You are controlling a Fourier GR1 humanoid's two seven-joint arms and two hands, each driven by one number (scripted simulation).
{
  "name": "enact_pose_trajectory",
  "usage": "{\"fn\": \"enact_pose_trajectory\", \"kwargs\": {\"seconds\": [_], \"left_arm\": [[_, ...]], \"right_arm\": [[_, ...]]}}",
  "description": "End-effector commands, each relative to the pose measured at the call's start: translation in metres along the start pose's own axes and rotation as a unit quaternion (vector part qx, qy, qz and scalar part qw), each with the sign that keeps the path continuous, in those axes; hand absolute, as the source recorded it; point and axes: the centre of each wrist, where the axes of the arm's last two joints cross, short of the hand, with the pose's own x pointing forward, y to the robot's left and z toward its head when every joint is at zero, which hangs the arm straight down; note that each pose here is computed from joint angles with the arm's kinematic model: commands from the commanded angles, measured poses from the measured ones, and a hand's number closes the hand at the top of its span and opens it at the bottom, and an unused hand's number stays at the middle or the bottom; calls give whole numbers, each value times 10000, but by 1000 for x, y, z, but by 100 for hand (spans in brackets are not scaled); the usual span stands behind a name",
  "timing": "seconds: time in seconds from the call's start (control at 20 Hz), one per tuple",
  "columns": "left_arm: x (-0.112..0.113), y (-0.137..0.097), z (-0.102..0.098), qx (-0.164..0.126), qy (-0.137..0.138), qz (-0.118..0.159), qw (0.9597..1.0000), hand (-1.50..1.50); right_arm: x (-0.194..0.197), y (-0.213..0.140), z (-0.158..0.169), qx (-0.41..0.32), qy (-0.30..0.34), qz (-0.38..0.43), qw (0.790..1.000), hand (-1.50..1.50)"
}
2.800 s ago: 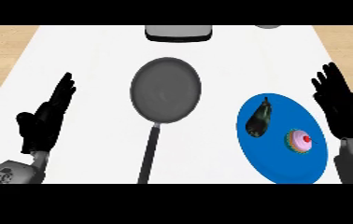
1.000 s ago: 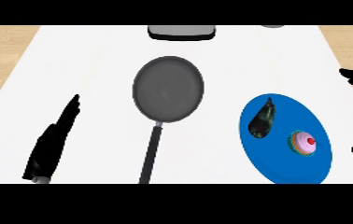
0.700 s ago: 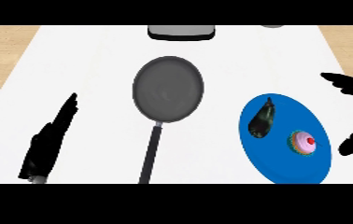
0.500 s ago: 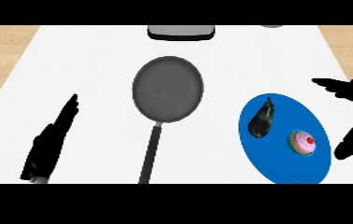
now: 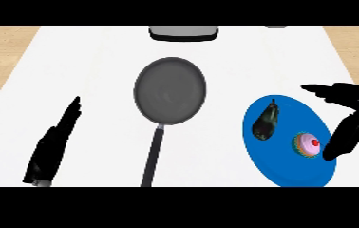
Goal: Pick the cupcake from the plate and place it in the pan
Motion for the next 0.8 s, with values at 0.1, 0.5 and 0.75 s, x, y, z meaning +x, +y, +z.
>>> {"fn": "enact_pose_trajectory", "kwargs": {"seconds": [0.1, 0.5, 0.75], "left_arm": [[-4, -3, -5, 18, -26, 48, 10000, 0], [5, -7, 0, 68, -51, 22, 10000, 0], [3, -4, 1, -68, 97, 51, 9999, 0]], "right_arm": [[5, 17, -17, 138, 604, 382, 9973, -150], [-4, 34, -25, 214, 833, 392, 9955, -150], [4, 47, -41, 353, 916, 564, 9936, -150]]}}
